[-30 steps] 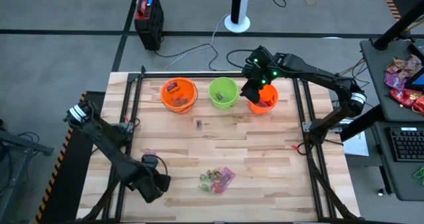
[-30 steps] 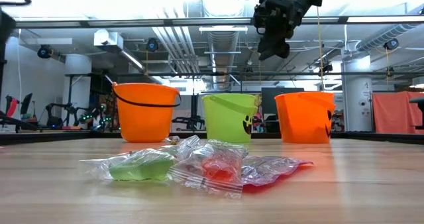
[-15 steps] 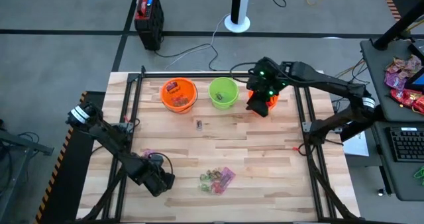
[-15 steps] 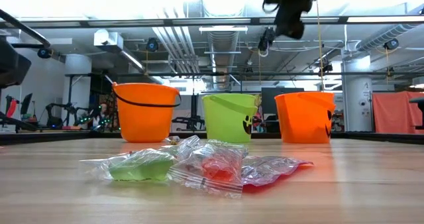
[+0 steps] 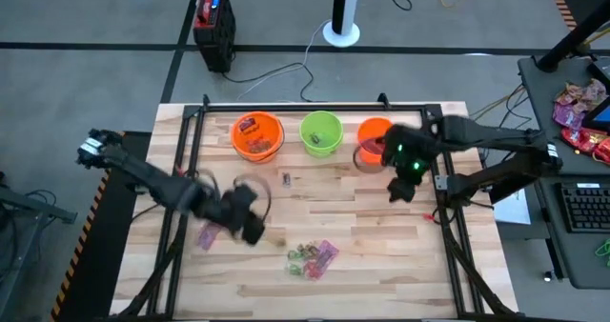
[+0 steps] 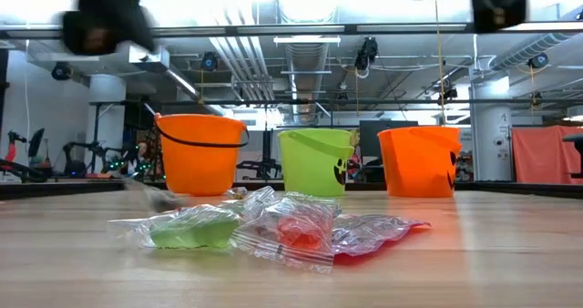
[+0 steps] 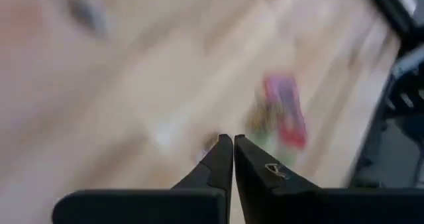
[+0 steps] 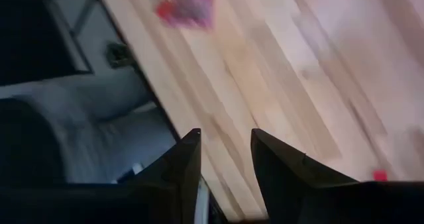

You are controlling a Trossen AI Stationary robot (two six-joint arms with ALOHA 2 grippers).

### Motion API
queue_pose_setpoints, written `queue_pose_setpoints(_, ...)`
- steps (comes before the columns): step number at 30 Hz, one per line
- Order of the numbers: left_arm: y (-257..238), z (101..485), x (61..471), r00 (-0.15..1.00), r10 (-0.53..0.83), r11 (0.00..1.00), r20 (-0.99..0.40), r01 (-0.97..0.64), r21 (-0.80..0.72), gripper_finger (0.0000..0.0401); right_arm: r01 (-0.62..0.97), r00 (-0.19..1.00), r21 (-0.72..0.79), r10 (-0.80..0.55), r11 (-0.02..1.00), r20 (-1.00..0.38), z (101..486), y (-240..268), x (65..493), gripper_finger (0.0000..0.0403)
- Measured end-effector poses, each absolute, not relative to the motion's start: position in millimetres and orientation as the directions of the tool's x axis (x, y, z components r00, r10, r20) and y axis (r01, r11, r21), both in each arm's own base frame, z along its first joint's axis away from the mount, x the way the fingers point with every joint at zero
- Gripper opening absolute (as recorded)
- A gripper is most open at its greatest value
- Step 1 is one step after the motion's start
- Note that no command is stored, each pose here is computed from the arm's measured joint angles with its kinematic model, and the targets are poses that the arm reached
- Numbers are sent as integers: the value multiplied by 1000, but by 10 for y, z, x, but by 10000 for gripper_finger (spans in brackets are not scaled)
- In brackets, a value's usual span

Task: Sort candy by brand, put in halloween buckets
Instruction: Put the black candy into the green bucket

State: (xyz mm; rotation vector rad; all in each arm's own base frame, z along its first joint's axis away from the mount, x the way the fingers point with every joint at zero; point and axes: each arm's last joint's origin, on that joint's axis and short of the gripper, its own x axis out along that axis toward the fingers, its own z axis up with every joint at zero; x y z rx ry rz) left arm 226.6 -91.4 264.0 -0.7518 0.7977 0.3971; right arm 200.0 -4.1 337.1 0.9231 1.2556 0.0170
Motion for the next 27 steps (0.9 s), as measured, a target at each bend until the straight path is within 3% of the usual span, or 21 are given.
queue_pose_setpoints(3,-563,2822,2367,676,115,746,-728,-543,-386,2,530,283,536,459,657,-842,3159,72,1992,113)
queue_pose_setpoints(7,-225,3030,2459,708,69,825,-703,-437,-359,0,559,264,520,456,646,-850,2922,213,2035,101)
queue_pose_setpoints(10,-143,3001,2527,680,13,890,-733,-342,-302,2,497,353,546,418,674,-837,2791,280,2140,96)
queue_pose_setpoints(13,-110,2953,2596,663,-23,939,-748,-243,-243,1,289,534,542,338,789,-775,2700,329,2341,96)
queue_pose_setpoints(18,-7,2934,2660,674,-18,949,-739,-222,-225,0,51,736,387,227,921,-638,2512,353,2808,105)
queue_pose_setpoints(22,10,3138,2613,724,12,947,-689,-229,-224,0,-38,779,270,198,962,-595,2322,372,3243,128)
queue_pose_setpoints(27,32,3558,2451,751,79,949,-655,-258,-181,0,-103,746,192,204,976,-634,2056,442,3739,167)
